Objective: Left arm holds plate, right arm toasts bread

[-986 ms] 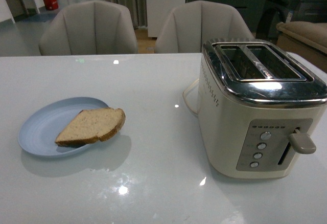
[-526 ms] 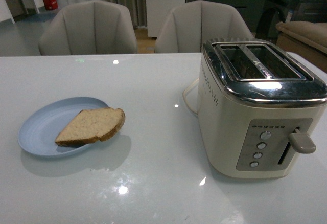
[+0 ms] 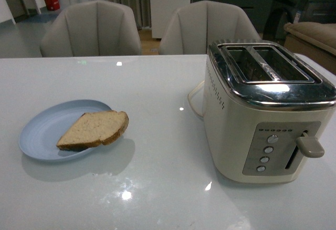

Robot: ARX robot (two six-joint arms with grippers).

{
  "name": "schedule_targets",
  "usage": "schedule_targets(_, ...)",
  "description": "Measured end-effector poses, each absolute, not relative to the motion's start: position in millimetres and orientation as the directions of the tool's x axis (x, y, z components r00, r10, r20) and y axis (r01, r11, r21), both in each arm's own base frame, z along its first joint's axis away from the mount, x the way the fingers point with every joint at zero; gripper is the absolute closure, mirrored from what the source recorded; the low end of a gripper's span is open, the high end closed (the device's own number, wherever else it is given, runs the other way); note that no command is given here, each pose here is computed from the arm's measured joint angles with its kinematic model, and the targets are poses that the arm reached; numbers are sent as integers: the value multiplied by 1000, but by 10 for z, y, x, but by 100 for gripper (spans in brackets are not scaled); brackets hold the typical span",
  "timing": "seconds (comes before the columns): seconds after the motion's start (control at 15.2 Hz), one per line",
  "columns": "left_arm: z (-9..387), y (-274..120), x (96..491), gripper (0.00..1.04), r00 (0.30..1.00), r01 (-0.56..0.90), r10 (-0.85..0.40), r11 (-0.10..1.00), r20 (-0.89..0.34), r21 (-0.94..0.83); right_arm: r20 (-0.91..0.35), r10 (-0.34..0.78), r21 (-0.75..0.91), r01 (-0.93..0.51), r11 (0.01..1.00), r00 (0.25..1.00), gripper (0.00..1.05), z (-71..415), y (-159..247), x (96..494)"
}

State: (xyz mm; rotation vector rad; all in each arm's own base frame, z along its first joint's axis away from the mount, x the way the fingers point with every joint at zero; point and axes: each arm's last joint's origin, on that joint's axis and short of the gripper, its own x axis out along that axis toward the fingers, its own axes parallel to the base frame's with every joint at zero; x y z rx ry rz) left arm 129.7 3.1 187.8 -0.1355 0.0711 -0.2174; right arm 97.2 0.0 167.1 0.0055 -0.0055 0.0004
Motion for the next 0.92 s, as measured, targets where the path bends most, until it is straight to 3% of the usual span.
schedule_targets(0.26,1859,109,2234,7,969,213,-223,972,-106,-96,5,0,6,0,1000,1000,6,1671,0,972)
schedule_targets(0.39,1567,229,2911,7,940,189,-214,975,-265,-115,6,0,5,0,1000,1000,6,1671,0,972)
schedule_targets(0.59,1129,494,3662,7,906,134,-162,986,-390,-99,6,0,5,0,1000,1000,6,1671,0,972)
schedule_targets(0.72,907,646,3976,7,892,96,-119,993,-437,-75,6,0,5,0,1000,1000,6,1671,0,972)
schedule_targets(0.92,708,733,4122,7,878,73,-97,995,-469,-69,6,0,6,0,1000,1000,6,1671,0,972)
